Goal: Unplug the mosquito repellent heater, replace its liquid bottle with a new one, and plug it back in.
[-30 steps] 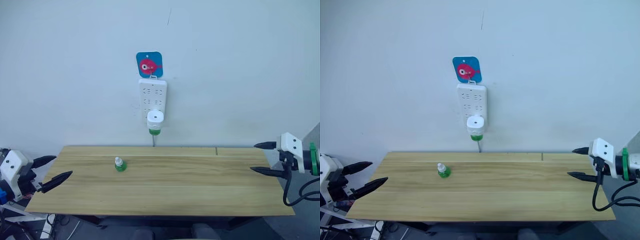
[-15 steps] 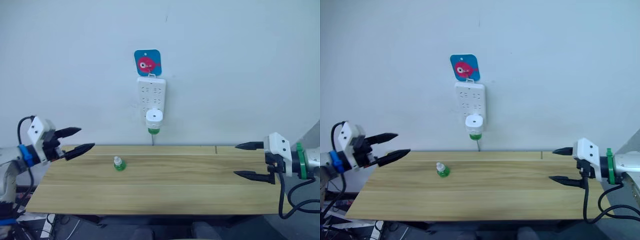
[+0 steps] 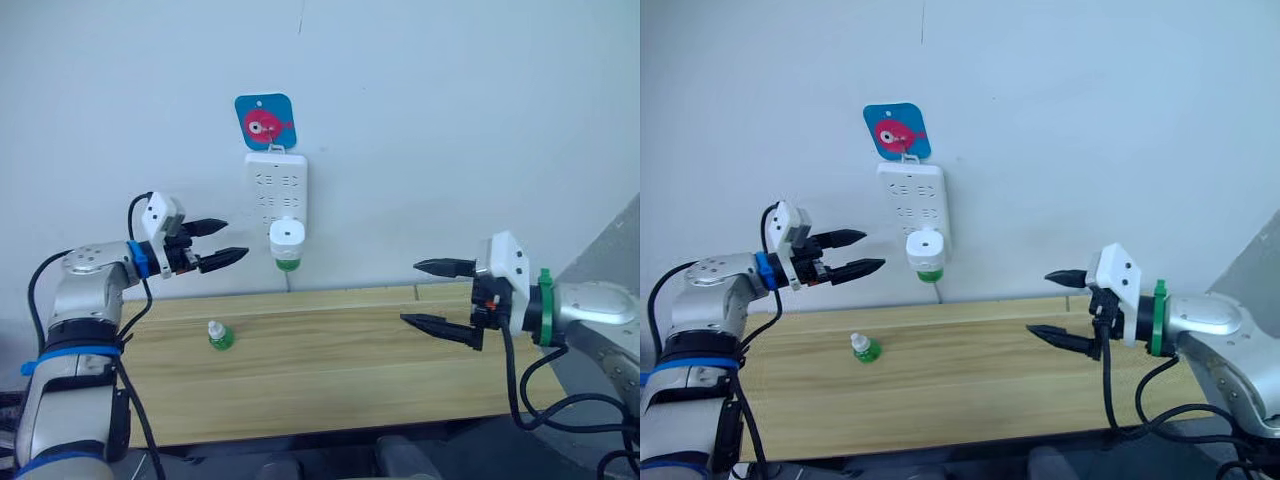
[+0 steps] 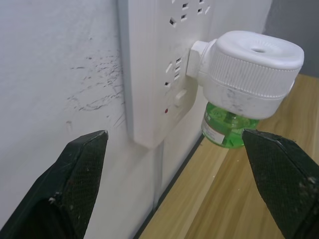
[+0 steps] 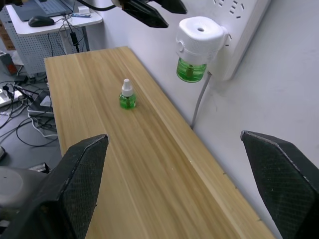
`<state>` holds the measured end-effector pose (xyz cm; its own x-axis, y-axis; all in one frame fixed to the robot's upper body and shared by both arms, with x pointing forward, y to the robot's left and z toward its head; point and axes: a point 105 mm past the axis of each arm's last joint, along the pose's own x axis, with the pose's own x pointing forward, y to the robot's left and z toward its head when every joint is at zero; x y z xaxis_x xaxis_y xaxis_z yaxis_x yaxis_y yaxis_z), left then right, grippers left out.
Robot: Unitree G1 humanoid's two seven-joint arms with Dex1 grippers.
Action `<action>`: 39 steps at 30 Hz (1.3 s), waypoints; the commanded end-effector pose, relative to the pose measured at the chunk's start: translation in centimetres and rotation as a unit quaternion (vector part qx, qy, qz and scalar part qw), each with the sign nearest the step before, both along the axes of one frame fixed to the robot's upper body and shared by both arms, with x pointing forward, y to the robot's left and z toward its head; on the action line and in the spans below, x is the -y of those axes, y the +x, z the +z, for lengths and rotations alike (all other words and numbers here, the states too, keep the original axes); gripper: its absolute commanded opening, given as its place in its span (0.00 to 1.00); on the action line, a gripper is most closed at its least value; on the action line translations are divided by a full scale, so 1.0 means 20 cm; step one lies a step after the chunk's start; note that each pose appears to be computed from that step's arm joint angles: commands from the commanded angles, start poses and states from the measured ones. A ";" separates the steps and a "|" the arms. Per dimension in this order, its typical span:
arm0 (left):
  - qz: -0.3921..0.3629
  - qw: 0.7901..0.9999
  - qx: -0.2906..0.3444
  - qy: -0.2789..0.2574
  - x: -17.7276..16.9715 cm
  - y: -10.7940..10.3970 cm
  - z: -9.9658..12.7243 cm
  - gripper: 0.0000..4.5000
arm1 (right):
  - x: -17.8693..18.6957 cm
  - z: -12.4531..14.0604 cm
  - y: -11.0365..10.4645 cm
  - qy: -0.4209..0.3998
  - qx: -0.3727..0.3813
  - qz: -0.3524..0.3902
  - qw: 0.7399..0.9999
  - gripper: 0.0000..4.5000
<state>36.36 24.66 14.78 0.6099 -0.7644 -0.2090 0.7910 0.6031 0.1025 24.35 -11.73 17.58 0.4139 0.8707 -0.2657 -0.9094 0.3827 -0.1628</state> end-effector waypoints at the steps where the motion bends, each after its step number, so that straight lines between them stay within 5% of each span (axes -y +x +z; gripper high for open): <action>1: -0.012 1.000 0.027 0.009 0.03 0.03 0.06 1.00 | -0.04 0.05 -0.02 0.006 0.029 0.003 1.000 0.99; 27: -0.049 0.998 -0.015 0.030 0.15 0.14 0.01 1.00 | -0.10 0.10 -0.06 0.031 0.025 -0.013 0.999 0.99; 39: -0.039 0.999 0.001 0.005 0.18 0.18 0.11 1.00 | -0.10 0.09 -0.07 0.030 0.019 -0.015 0.999 0.99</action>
